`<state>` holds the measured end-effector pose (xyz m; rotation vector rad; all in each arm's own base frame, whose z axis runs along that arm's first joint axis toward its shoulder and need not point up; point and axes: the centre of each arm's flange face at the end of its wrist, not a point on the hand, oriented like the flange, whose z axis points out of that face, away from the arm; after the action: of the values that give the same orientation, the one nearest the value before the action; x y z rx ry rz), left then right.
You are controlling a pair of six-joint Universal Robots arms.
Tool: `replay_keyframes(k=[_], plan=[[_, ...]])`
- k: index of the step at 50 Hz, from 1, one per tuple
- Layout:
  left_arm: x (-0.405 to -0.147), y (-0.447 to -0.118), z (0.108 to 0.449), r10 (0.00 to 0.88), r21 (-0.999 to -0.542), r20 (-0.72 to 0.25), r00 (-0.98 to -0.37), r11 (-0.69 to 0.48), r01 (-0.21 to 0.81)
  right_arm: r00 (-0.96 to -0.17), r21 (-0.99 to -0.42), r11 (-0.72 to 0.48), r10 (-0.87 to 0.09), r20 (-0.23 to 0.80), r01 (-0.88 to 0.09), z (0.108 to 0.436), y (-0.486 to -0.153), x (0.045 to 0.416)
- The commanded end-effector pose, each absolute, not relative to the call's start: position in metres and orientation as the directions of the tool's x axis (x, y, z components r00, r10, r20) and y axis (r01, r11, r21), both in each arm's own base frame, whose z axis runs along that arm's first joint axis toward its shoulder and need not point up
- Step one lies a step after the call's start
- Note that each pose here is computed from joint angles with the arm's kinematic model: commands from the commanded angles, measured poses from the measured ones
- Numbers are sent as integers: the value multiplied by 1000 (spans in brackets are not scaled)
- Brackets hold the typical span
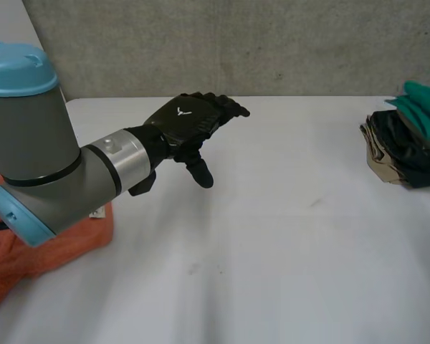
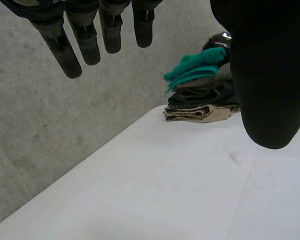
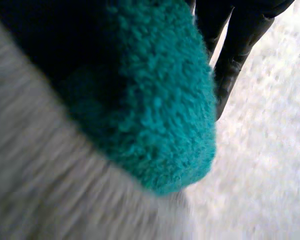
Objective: Fold the laundry.
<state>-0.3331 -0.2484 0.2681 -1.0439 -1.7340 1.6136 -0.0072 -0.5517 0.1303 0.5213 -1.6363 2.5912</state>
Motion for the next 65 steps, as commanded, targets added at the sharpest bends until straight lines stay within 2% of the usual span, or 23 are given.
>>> replay_keyframes(k=[1,11,17,21,22,26,27,30,33,34,35,37,38,40,41,42,44,45,48,51,55,60,65], plan=[[-332,-247,264,829,-984,-108,-549,-9,181,-929,-899,-385,-208,307,-211,105,-538,-28],[-335,-241,267,834,-984,-114,-540,-19,178,-938,-893,-396,-174,300,-212,158,-522,-22],[-333,-237,276,832,-986,-121,-542,-36,165,-964,-952,-251,-150,220,-178,186,-487,-14],[-329,-235,279,826,-986,-123,-551,-37,165,-971,-971,-119,-97,220,-208,194,-471,-21],[-329,-234,280,824,-986,-125,-552,-40,164,-970,-971,-77,-70,231,-226,194,-467,-27],[-323,-232,290,804,-986,-138,-578,-58,156,-900,-908,105,127,417,-406,224,-450,-64],[-322,-232,292,796,-986,-141,-589,-60,156,-838,-859,181,196,509,-479,238,-445,-73],[-314,-234,301,745,-985,-159,-648,-79,152,-711,-788,246,339,616,-565,262,-444,-83],[-300,-244,312,645,-984,-179,-743,-108,143,-719,-798,112,372,587,-593,282,-453,-55],[-295,-247,316,611,-983,-184,-770,-119,141,-757,-811,-23,373,536,-585,302,-452,-26],[-285,-254,322,539,-980,-197,-819,-142,142,-780,-816,-91,369,506,-572,313,-448,-14],[-272,-262,326,460,-977,-200,-865,-158,141,-831,-821,-223,342,439,-526,332,-436,12],[-267,-264,328,429,-976,-200,-881,-164,142,-881,-820,-337,282,380,-462,343,-423,36],[-250,-272,329,342,-974,-201,-918,-168,151,-920,-809,-438,201,336,-392,351,-408,58],[-244,-275,329,319,-972,-208,-925,-169,160,-934,-802,-481,149,325,-355,352,-400,70],[-237,-279,327,295,-970,-220,-930,-165,177,-950,-799,-535,25,311,-276,348,-385,97],[-213,-293,312,223,-957,-285,-932,-118,264,-943,-800,-567,-115,311,-195,339,-368,129],[-203,-298,304,196,-947,-320,-927,-95,307,-910,-819,-561,-268,317,-120,322,-348,164],[-171,-310,274,133,-886,-460,-878,-1,464,-794,-874,-482,-510,332,-57,284,-304,220],[-145,-323,245,104,-816,-563,-820,86,571,-737,-916,-394,-596,319,-78,257,-282,235],[-114,-346,200,100,-739,-645,-758,173,651,-696,-954,-230,-654,297,-190,212,-267,239],[-92,-365,162,163,-691,-676,-719,201,695,-631,-928,-116,-702,329,-354,165,-255,241],[-66,-383,141,151,-659,-702,-696,231,716,-599,-897,-131,-702,385,-422,157,-252,239]])
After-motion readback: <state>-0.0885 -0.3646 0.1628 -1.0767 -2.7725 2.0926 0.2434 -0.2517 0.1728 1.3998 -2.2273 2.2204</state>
